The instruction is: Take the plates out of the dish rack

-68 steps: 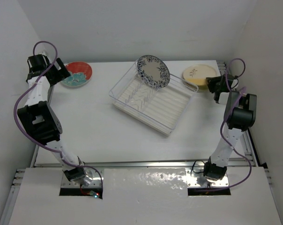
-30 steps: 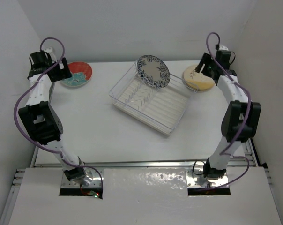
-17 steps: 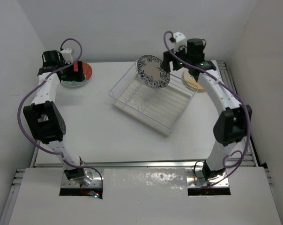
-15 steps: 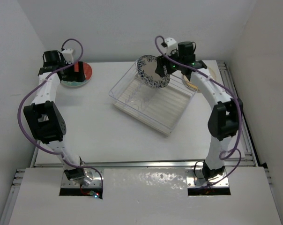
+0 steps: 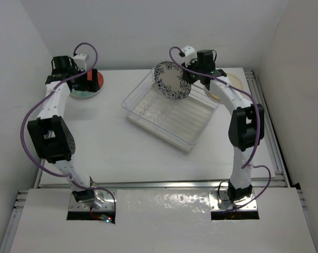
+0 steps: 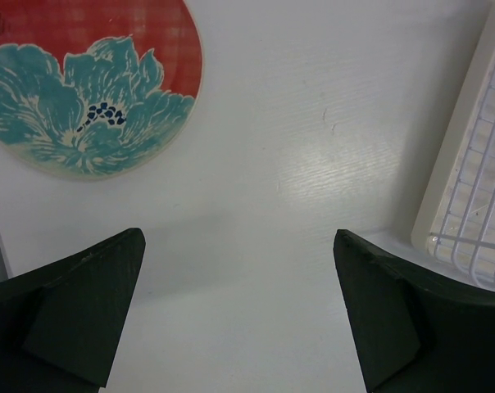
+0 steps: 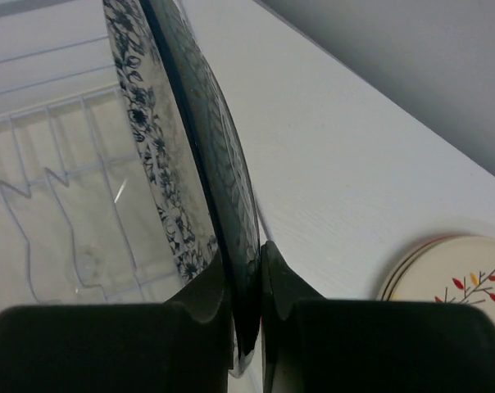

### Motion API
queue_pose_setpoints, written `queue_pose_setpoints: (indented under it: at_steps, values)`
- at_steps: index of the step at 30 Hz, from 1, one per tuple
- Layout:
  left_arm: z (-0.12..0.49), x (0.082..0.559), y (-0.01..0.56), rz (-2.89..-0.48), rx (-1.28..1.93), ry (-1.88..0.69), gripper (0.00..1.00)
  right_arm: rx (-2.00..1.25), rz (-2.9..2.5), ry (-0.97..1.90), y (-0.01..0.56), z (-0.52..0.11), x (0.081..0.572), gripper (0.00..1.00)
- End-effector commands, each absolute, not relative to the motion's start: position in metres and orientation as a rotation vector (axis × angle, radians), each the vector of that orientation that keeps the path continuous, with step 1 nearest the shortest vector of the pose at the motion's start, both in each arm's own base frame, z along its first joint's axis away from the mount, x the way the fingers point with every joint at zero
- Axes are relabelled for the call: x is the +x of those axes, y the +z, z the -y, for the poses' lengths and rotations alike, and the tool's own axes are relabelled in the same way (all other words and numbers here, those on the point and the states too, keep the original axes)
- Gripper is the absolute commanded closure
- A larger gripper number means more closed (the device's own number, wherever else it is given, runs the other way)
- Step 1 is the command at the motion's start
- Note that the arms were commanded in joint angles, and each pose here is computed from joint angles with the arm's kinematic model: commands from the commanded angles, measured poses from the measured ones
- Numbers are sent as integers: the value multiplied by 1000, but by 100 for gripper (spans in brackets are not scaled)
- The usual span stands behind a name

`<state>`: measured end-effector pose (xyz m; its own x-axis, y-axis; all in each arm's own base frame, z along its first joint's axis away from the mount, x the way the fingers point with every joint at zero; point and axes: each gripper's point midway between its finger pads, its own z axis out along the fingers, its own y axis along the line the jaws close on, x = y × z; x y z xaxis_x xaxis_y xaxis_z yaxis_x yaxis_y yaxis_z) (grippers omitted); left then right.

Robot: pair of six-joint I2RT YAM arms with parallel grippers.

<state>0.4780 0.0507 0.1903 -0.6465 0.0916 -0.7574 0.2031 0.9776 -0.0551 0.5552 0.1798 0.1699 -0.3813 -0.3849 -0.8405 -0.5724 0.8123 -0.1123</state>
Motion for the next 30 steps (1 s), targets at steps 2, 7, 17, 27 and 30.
queue_pose_setpoints:
  at_steps: [2,7,17,27,30]
  values:
    - [-44,476,218,-2202,240,-177,2,-780,-1864,330,218,-209,541,100]
    - [-37,476,224,-2186,279,-216,2,-794,-1686,279,280,-208,541,100]
    - [-28,481,233,-2160,308,-235,2,-648,-1271,118,420,-189,530,100]
    - [12,484,279,-2065,376,-422,2,-196,-1372,534,450,-205,532,100]
    - [27,488,296,-2008,364,-509,3,-118,-1444,715,427,-242,530,100]
